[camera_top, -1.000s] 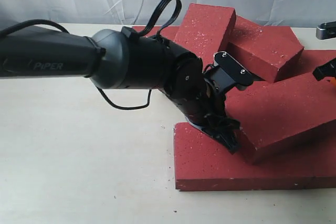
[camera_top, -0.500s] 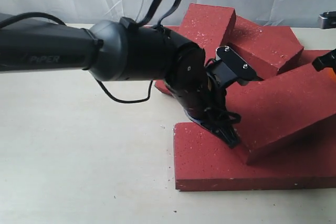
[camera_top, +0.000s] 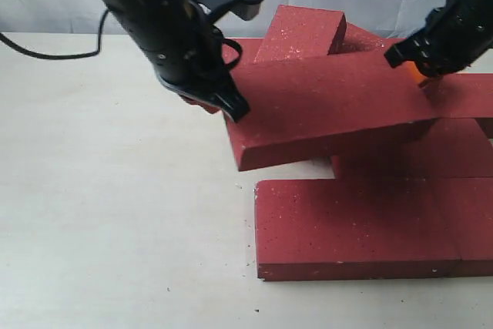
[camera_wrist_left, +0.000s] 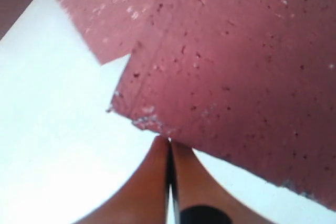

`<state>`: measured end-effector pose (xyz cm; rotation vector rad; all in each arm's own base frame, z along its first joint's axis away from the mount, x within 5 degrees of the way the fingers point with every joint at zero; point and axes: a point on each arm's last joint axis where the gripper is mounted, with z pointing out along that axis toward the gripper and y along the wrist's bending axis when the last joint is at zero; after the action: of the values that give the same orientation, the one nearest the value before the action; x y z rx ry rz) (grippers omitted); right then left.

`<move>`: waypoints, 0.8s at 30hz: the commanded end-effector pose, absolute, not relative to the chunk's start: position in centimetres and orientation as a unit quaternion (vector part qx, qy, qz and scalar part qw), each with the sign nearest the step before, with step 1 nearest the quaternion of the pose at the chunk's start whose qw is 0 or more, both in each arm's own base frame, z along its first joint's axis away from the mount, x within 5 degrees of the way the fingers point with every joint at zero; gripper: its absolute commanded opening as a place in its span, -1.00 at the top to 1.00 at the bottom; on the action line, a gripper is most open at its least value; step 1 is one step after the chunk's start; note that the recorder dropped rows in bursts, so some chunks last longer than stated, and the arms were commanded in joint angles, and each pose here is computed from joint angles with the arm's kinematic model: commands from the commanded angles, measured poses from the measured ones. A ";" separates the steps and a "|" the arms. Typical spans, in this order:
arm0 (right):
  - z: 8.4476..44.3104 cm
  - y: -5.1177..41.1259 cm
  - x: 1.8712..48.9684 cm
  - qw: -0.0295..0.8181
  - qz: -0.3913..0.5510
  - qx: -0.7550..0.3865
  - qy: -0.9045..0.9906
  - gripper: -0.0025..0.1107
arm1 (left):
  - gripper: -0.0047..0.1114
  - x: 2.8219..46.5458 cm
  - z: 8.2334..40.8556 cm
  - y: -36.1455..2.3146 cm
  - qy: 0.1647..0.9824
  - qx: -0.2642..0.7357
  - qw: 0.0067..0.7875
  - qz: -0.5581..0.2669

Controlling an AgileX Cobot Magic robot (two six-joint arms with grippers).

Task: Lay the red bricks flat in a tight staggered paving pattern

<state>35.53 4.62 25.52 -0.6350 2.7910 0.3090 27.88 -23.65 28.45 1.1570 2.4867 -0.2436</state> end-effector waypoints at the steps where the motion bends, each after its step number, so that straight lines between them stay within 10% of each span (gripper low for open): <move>1: 28.1 10.3 35.1 0.151 0.149 -0.243 0.946 0.91 | 0.92 28.5 30.0 -21.1 0.901 0.370 0.206 -0.098; 24: 22.0 29.6 37.0 0.151 0.221 -0.355 0.896 0.91 | 0.92 31.8 24.4 -2.8 0.970 0.108 0.215 -0.028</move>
<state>36.90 26.64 22.37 -1.0638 2.6293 0.5009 31.47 -3.05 24.60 0.4184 2.7532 0.0094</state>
